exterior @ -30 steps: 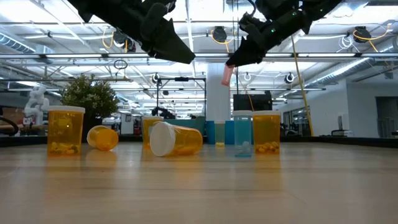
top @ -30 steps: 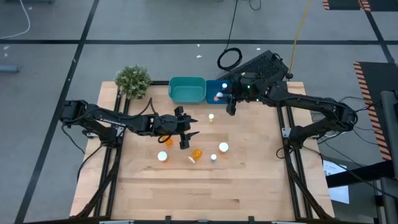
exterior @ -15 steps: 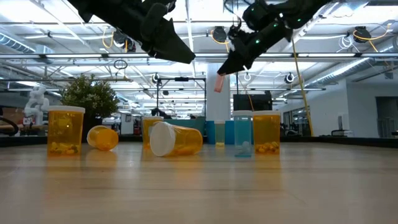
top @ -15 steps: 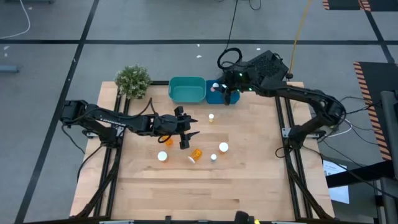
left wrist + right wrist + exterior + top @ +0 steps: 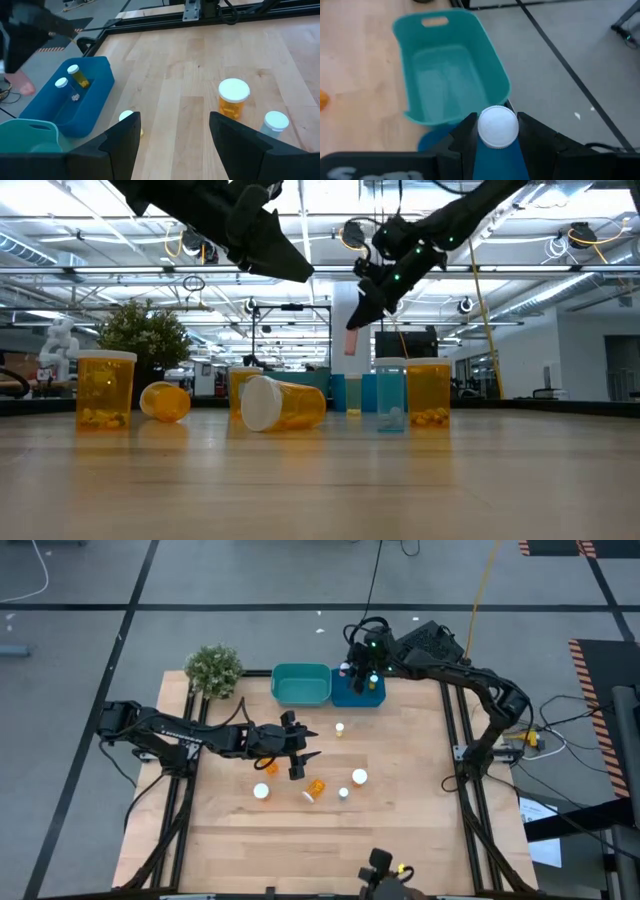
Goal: Pick and place medicine bottles into bin by pill shape (circle, oval)
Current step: Put the small pink tablet bottle into the blue bin, then put the yellow tablet bottle into the blue bin
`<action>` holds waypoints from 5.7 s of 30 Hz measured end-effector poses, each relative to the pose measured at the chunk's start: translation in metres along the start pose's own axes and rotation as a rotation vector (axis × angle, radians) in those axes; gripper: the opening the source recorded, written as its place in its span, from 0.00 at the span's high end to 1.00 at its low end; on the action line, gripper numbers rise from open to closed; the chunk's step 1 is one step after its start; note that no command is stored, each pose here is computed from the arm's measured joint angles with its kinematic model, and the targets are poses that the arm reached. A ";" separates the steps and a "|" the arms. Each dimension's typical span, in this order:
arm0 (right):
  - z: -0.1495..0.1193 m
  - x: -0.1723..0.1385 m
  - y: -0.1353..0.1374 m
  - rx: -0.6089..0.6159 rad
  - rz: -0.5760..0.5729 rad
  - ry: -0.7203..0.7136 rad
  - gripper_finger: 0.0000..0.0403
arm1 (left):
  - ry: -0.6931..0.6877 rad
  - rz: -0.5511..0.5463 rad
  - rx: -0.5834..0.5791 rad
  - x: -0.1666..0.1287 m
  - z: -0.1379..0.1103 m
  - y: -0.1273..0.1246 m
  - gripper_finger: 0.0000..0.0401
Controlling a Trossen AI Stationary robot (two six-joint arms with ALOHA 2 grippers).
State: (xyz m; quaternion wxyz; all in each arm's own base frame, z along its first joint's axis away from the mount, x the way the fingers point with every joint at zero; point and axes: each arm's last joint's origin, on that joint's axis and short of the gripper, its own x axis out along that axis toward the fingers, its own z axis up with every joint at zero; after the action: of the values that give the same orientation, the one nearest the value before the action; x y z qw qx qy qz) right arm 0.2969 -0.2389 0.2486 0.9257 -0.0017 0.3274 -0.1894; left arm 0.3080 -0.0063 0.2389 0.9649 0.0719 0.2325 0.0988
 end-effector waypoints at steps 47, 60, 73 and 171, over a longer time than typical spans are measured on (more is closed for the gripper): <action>-0.053 0.060 -0.023 0.070 0.003 0.160 0.70 | 0.000 0.001 0.002 0.000 0.000 0.000 0.40; -0.060 0.068 -0.023 0.083 0.010 0.179 0.70 | -0.001 0.001 0.002 0.000 0.000 0.000 0.40; -0.060 0.068 -0.023 0.085 0.007 0.176 0.62 | -0.001 -0.003 0.003 0.000 0.000 0.000 0.40; -0.127 -0.138 0.136 -0.129 0.045 -0.193 0.47 | 0.373 0.244 -0.529 0.126 0.022 0.051 0.40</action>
State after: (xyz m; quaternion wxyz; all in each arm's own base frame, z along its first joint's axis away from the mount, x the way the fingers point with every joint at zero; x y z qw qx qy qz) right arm 0.1688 -0.0489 0.2151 0.9550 -0.0720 0.2480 -0.1460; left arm 0.4201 0.0694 0.2128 0.8721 -0.1726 0.3611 0.2816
